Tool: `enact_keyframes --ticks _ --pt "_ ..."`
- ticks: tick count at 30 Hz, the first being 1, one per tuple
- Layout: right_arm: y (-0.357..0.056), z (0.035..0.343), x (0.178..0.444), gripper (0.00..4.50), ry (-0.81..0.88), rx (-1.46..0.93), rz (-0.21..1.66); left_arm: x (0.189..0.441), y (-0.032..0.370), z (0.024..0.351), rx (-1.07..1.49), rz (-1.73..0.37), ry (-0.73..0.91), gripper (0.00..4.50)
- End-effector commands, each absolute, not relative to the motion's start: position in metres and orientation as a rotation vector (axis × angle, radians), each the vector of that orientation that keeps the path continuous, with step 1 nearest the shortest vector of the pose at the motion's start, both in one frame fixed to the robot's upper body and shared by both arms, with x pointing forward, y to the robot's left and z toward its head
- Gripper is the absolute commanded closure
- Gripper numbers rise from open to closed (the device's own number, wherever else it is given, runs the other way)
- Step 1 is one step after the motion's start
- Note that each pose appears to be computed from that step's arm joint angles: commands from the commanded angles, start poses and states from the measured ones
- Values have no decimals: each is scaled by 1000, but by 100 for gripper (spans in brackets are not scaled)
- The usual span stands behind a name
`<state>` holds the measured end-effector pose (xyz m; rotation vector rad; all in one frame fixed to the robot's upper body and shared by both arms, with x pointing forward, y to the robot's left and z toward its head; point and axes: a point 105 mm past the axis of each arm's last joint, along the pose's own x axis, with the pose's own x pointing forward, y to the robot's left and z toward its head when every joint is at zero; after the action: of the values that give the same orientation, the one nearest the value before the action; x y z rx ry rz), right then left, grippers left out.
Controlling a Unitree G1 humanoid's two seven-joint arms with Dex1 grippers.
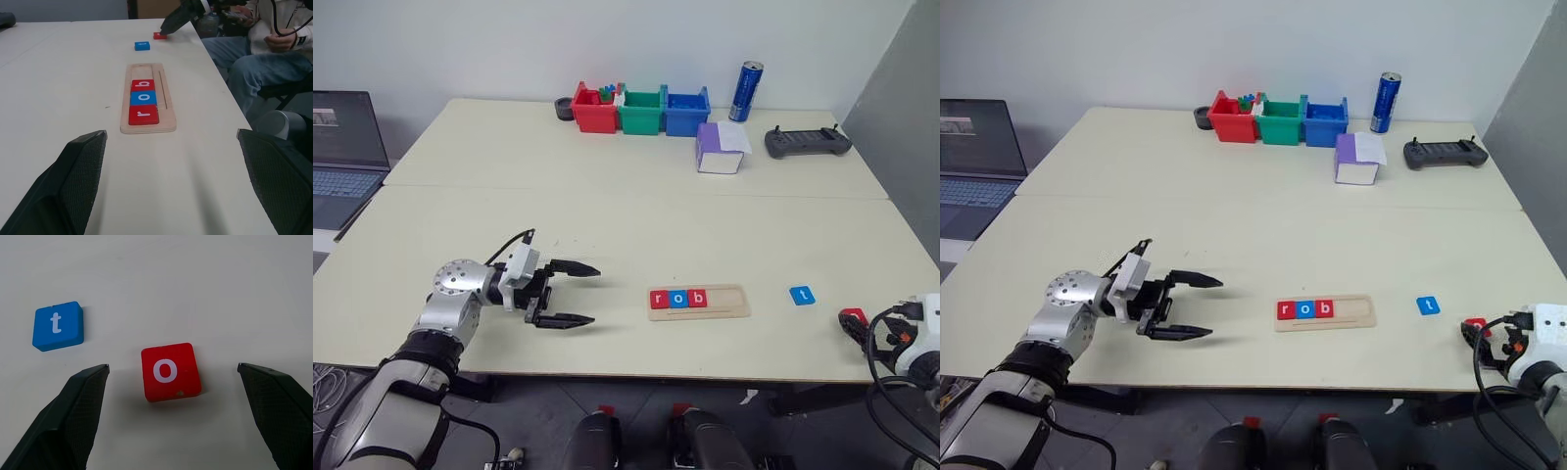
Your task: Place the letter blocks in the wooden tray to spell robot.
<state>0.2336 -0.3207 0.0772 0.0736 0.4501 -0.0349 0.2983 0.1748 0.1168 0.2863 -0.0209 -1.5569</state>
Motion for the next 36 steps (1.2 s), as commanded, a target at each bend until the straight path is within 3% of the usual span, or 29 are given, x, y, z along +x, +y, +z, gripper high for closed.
enact_keyframes --ticks 1,2,5,8,12,17,21,25,30,36 --pt "-322 81 239 4 422 56 -26 301 175 123 295 -1560 -39 0" --pt "-324 78 238 4 434 55 -26 301 175 123 295 -1559 -40 0" --pt "-326 69 234 64 457 60 -23 301 176 123 295 -1559 -39 0" --pt "-329 66 232 168 464 59 -20 300 175 124 295 -1566 -40 0" --pt "-314 93 242 306 393 34 45 300 176 125 299 -1561 -42 0" --pt "-291 135 267 304 273 6 113 300 178 125 303 -1556 -40 0" --pt "-252 176 303 304 140 11 204 299 180 129 308 -1550 -50 0" --pt "-210 159 342 304 203 -29 199 299 183 129 309 -1539 -54 0" --pt "-180 127 338 304 299 -43 254 297 183 125 306 -1534 -58 0" --pt "-190 112 325 304 346 -41 186 293 189 121 307 -1519 -51 0"
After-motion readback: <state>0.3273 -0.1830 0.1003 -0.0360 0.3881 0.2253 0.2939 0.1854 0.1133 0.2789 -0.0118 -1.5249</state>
